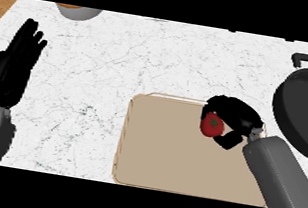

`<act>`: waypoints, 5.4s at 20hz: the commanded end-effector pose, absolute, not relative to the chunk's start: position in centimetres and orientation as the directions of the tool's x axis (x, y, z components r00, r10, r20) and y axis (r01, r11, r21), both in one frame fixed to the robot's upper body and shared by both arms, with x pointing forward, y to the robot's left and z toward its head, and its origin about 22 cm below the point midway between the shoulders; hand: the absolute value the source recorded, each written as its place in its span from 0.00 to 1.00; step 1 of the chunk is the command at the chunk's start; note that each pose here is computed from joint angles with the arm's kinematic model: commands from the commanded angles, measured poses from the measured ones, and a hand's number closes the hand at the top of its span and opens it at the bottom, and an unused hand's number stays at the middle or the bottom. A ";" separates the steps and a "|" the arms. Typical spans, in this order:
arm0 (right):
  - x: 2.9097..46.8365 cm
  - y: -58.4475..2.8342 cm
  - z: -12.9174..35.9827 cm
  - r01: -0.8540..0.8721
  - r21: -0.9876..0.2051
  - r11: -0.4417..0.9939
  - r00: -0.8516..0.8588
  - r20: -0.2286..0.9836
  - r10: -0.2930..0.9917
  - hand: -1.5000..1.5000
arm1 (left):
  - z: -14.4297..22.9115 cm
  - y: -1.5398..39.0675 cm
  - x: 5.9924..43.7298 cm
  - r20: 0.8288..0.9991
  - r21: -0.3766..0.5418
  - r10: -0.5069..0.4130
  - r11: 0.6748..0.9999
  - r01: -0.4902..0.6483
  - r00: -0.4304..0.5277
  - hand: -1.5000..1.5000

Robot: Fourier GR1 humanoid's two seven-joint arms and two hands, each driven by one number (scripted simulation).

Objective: Pick the tomato from the tray and place it in the pot

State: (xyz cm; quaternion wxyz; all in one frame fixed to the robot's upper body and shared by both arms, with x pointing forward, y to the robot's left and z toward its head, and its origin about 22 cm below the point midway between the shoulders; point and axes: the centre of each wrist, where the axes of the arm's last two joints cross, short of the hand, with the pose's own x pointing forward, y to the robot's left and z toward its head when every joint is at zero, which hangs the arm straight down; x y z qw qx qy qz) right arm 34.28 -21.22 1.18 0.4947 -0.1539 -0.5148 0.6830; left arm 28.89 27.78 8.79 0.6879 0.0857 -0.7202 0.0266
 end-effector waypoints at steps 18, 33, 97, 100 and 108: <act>24.2 -12.7 3.8 -0.373 -0.854 0.363 -0.137 0.438 0.889 1.00 | 7.5 28.1 29.0 0.997 0.062 -0.068 0.980 -0.189 -0.027 0.50; 20.1 -19.1 15.0 0.416 -0.719 0.557 -0.026 0.603 0.797 1.00 | 8.1 29.0 29.3 0.996 0.074 -0.081 0.981 -0.181 -0.033 0.50; 26.6 -55.8 7.1 0.557 -0.230 0.798 -0.073 0.943 0.323 0.00 | 9.3 27.5 28.7 0.994 0.079 -0.090 0.983 -0.163 -0.061 0.50; 24.3 -57.2 6.6 0.538 -0.245 0.806 -0.043 0.948 0.317 0.00 | 8.7 27.3 28.9 0.995 0.072 -0.081 0.986 -0.152 -0.050 0.50; 19.1 -60.6 7.6 0.518 -0.274 0.810 -0.041 0.938 0.344 0.00 | 8.3 26.5 27.8 0.995 0.079 -0.087 0.985 -0.152 -0.045 0.50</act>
